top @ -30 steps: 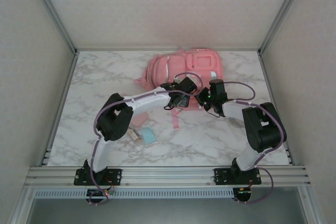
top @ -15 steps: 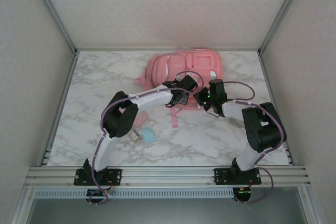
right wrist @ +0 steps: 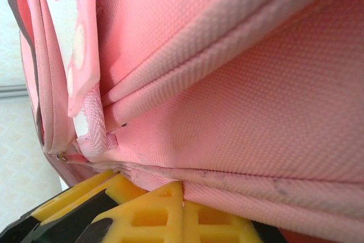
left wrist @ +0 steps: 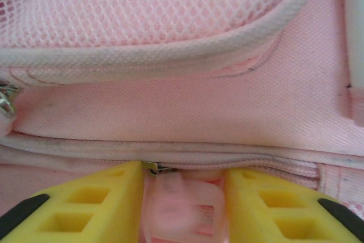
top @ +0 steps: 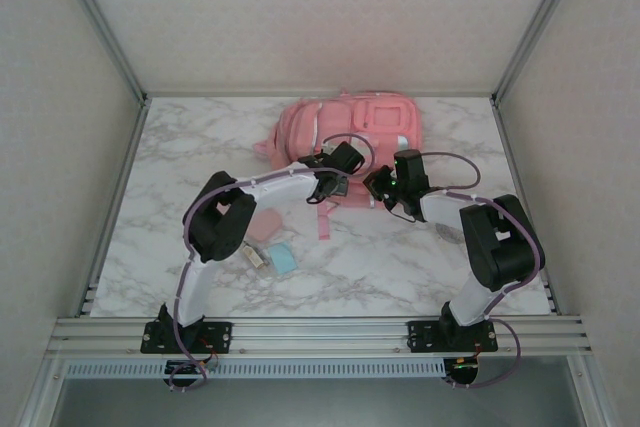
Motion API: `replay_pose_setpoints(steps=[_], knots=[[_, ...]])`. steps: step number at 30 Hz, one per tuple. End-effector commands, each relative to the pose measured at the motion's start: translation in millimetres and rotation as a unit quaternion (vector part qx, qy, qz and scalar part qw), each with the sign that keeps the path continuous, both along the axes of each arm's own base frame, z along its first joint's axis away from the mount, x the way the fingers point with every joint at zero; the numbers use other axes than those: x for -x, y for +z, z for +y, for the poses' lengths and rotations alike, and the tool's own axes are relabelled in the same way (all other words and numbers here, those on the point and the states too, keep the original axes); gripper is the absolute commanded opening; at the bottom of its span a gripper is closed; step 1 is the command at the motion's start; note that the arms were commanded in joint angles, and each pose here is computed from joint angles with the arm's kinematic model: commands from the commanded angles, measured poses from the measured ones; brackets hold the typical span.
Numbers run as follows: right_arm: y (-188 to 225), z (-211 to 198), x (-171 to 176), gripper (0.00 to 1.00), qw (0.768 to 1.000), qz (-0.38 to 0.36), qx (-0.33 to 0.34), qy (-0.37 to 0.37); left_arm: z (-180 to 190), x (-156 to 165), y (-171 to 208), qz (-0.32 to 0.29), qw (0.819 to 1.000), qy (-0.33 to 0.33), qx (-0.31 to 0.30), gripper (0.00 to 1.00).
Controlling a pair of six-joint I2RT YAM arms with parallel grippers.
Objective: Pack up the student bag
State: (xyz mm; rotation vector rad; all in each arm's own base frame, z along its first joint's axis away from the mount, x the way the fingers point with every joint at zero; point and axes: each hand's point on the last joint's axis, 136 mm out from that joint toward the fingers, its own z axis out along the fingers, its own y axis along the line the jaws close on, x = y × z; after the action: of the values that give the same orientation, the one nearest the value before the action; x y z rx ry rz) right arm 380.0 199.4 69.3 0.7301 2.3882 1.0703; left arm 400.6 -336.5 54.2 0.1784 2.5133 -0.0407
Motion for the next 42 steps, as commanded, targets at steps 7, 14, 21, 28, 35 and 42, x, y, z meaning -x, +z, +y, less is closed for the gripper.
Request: replay_pose_setpoints(steps=[7,14,21,28,35,42], knots=[[-1,-1,3,0.00,1.000,0.004,0.021,0.019,56,-25,14,-0.027,0.996,0.084,-0.005,0.35],[-2,0,4,0.00,0.999,0.004,0.023,0.022,63,-29,9,-0.020,0.996,0.083,-0.016,0.20],[-7,-7,5,0.00,0.998,0.005,0.055,0.027,70,-23,22,-0.018,0.998,0.056,-0.014,0.00],[-7,-29,2,0.00,0.995,-0.002,0.097,0.023,117,-26,27,-0.007,0.998,0.053,-0.021,0.00],[0,-48,-6,0.00,0.993,-0.015,0.116,0.033,155,-39,39,-0.013,0.996,0.087,0.020,0.00],[8,-84,-53,0.00,0.987,-0.024,0.155,0.033,104,-11,66,-0.004,0.989,-0.005,0.145,0.00]])
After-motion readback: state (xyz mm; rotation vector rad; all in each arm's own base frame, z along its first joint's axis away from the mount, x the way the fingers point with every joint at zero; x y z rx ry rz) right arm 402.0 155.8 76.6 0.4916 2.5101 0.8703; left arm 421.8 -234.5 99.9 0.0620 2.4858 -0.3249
